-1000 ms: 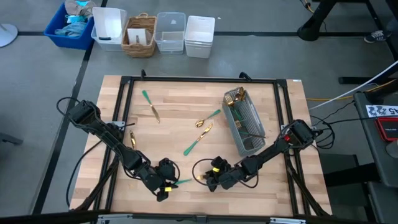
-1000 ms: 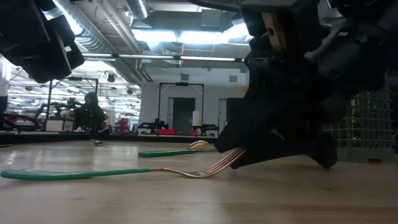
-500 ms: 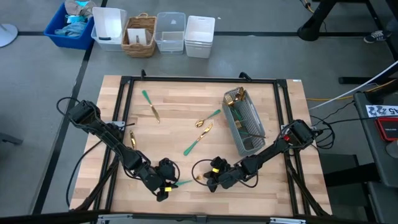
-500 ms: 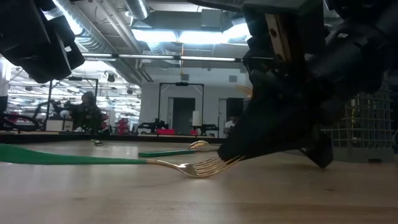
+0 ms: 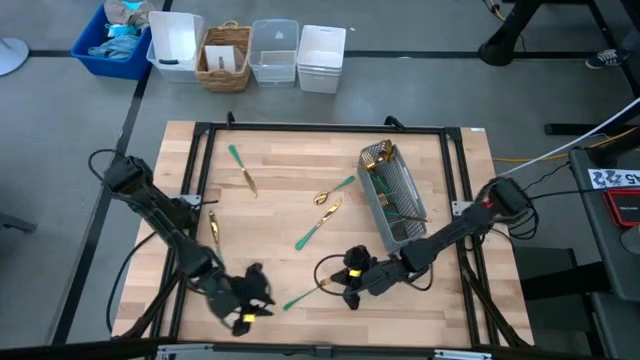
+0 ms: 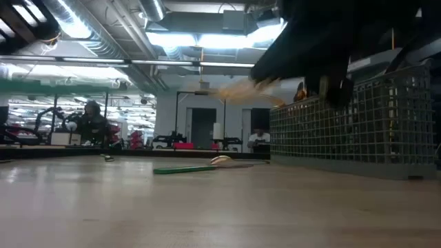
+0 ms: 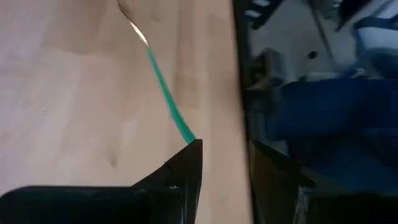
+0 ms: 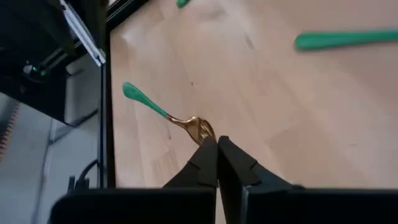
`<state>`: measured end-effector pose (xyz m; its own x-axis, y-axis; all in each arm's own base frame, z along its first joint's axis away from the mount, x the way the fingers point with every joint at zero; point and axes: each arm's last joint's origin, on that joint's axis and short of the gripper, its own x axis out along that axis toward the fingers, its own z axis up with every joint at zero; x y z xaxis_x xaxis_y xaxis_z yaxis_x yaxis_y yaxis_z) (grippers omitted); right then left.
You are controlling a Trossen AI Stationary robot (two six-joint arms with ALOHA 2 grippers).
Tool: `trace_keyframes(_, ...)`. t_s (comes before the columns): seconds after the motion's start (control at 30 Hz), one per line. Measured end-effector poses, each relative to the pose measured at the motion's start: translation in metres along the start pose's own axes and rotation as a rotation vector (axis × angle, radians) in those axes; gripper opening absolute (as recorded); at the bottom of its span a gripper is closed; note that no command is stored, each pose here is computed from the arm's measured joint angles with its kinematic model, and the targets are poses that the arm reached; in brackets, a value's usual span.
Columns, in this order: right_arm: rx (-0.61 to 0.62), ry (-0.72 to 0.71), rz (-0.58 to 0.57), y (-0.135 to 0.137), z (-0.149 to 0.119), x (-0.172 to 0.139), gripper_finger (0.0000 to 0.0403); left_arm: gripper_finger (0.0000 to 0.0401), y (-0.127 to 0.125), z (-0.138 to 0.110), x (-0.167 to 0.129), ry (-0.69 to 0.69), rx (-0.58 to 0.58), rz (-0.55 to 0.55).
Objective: Sort silverware
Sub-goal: Put the bottom fork in the middle section of the basket
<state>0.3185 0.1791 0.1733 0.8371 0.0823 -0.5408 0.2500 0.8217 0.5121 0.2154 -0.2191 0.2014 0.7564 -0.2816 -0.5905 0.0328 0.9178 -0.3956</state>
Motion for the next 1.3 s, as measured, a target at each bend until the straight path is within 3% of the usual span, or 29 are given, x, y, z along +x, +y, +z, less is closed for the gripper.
trace_keyframes(0.2, -0.101, -0.072, -0.036, 0.007, 0.036, -0.056, 0.0004, 0.0123, -0.022, -0.011, -0.028, -0.136, 0.04, 0.014)
trace_keyframes(0.47, -0.333, -0.247, -0.086, 0.003, 0.081, -0.145, 0.0002, 0.0123, -0.022, -0.017, -0.033, -0.247, -0.008, 0.125)
trace_keyframes(0.77, -0.803, -0.342, -0.252, -0.026, 0.104, -0.228, 0.0002, 0.0123, -0.011, -0.005, -0.027, -0.297, -0.027, 0.206)
trace_keyframes(1.07, -1.085, -0.369, -0.528, -0.054, 0.11, -0.275, 0.0004, 0.0123, 0.003, 0.009, -0.019, -0.319, -0.061, 0.266)
trace_keyframes(1.3, -1.324, -0.219, -0.675, -0.066, 0.103, -0.276, 0.0004, 0.0123, 0.015, 0.019, -0.014, -0.336, -0.088, 0.31)
